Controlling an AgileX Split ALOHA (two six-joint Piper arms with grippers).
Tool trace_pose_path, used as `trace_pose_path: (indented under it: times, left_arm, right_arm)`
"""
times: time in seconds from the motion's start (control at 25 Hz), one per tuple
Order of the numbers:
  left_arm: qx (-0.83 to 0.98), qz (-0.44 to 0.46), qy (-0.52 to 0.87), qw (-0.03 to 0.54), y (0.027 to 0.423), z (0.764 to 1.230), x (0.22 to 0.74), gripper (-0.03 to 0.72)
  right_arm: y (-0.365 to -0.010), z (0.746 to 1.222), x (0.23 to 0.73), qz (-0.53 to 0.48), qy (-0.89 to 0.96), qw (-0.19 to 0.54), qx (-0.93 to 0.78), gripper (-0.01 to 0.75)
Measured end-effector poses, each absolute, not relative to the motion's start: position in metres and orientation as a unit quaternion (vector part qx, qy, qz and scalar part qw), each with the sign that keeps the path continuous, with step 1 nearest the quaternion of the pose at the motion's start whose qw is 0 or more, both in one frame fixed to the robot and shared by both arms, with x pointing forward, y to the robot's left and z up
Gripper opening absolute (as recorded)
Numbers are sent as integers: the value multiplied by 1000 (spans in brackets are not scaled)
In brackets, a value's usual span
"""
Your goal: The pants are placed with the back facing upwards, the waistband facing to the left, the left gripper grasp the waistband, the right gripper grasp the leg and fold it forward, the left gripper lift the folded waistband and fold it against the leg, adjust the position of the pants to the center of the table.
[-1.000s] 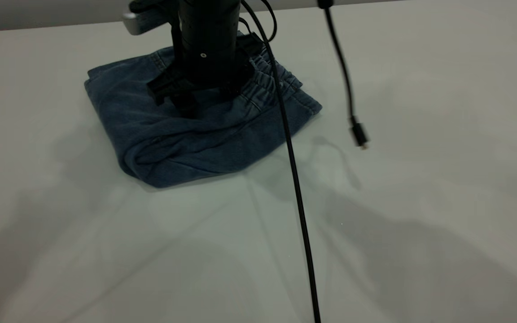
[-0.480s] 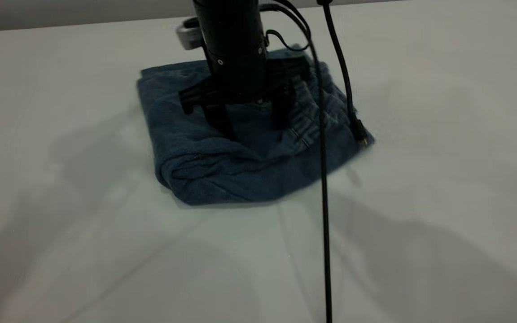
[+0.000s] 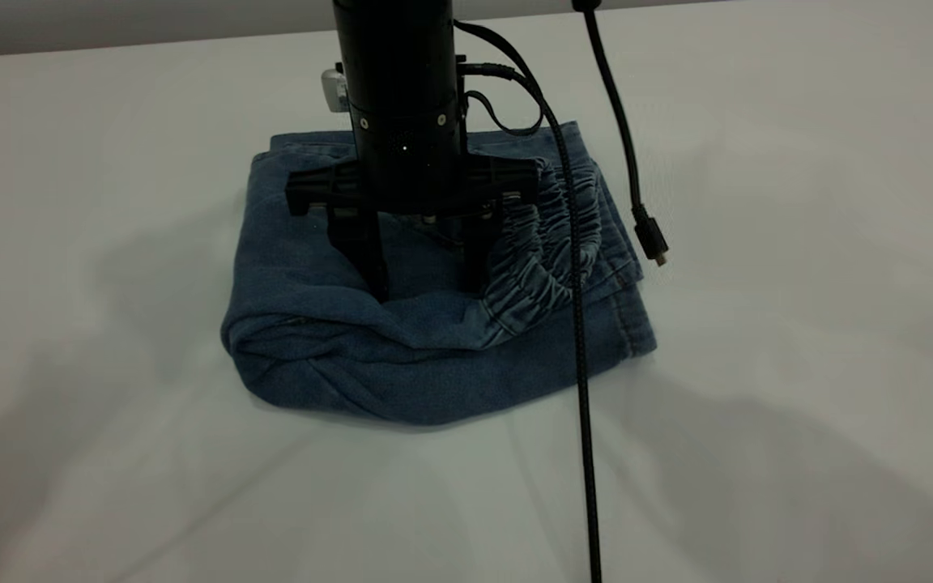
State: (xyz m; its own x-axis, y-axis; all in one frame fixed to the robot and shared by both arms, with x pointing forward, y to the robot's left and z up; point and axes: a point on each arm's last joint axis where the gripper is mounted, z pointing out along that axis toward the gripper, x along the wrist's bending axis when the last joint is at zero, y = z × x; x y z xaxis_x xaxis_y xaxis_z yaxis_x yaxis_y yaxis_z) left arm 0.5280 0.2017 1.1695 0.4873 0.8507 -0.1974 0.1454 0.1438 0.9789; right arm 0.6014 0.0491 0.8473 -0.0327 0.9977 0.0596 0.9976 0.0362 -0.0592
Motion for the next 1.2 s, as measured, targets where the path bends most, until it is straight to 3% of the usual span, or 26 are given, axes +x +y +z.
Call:
trace_pose_path:
  times: [0.16,0.56,0.92,1.2]
  left_arm:
    - [591,281,421,628,202,1170,528,572]
    - [591,280,416,632,202,1172,524,572]
    - [620,376,356,589,222,1181,467,572]
    - [661,359,301,587,230,1170,394,572]
  right_arm:
    - [51,879,618,-43,-735,-16,-677,445]
    - [37,1044,627,-204,-786,-154,-563,444]
    - [-9,1209,559,-358,-819,-174,-414,444]
    - [-77,1284,485,-411,-806,-205,-372,444]
